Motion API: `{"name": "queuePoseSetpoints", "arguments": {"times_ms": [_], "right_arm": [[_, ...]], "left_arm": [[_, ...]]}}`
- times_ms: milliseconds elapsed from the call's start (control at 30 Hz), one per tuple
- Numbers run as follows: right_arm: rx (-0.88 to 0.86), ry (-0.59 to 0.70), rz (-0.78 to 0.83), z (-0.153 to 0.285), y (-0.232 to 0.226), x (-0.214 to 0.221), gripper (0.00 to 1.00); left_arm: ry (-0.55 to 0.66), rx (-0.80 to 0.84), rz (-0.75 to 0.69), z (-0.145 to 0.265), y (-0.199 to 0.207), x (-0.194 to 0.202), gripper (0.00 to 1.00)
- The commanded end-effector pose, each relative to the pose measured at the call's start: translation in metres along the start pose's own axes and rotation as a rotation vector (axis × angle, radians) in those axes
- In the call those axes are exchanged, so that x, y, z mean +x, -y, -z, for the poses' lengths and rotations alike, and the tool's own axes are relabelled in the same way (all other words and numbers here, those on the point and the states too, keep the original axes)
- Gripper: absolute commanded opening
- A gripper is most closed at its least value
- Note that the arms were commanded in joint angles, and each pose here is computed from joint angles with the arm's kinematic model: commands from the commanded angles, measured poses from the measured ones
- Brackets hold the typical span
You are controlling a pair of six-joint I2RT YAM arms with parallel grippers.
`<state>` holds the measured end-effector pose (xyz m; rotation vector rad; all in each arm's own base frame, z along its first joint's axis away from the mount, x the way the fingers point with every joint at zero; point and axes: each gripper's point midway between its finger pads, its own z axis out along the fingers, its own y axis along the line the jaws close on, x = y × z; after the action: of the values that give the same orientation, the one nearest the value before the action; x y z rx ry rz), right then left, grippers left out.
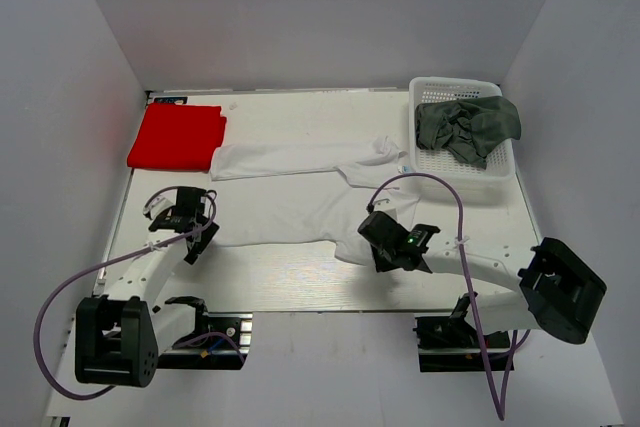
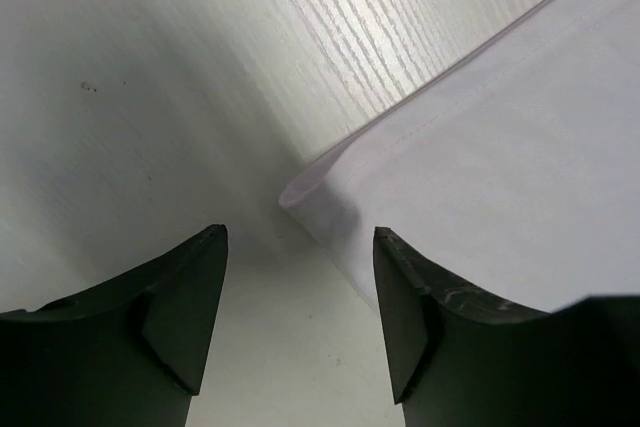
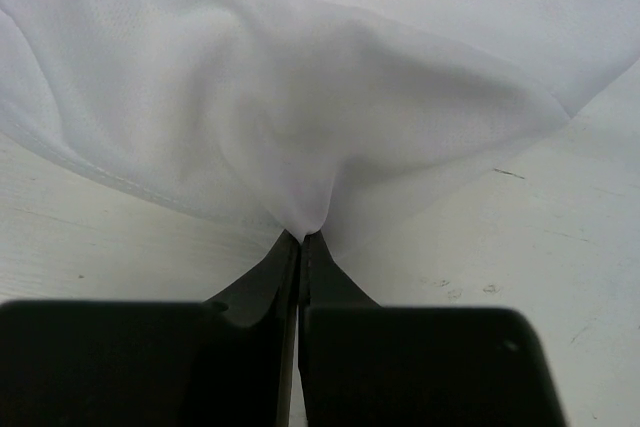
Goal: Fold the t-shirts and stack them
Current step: Fold the other side of the tshirt into a rectangle
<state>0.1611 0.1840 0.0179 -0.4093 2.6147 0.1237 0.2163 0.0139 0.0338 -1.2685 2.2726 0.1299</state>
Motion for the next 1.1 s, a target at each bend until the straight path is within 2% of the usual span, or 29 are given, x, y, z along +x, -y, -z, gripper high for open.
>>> {"name": "queuePoseSetpoints", "arguments": {"times_ms": [0,100,233,267,367,500,767,967,1033,1067], "right_arm": [[-0.005,0.005,0.006,-0.003,-0.003,-0.004,0.0],[0.004,0.001,-0.005,-0.005,-0.001,-0.001,0.0],[0.0,0.029,-0.022,-0.007,-0.001,-0.004,0.0],[-0.005,0.035,-0.023,-0.006,-0.003,-0.007,0.0],[-0.009,0.04,-0.023,-0.004,-0.004,-0.009,0.0],[0.004,0.088,-0.037,0.004,0.0,-0.02,0.0],[0.051,0.291,-0.127,0.042,0.011,-0.097,0.0],[0.126,0.328,-0.128,0.042,0.029,-0.132,0.0],[0.176,0.404,-0.165,0.047,0.04,-0.156,0.0],[0.205,0.395,-0.156,0.04,0.045,-0.158,0.0]], "left_arm": [[0.052,0.011,0.016,0.001,0.011,-0.016,0.7],[0.033,-0.019,0.002,-0.008,0.012,-0.013,0.64],[-0.034,-0.018,-0.033,-0.018,0.016,0.001,0.39],[-0.045,-0.014,-0.034,-0.019,0.018,0.004,0.26],[-0.053,-0.043,-0.044,-0.024,0.013,0.007,0.0],[-0.041,-0.024,-0.045,-0.02,0.023,-0.002,0.0],[0.05,0.099,-0.008,0.004,0.051,-0.033,0.0],[0.067,0.107,-0.011,0.006,0.075,-0.051,0.0],[0.065,0.104,-0.012,0.004,0.083,-0.055,0.0],[0.068,0.101,-0.004,0.003,0.085,-0.059,0.0]]}}
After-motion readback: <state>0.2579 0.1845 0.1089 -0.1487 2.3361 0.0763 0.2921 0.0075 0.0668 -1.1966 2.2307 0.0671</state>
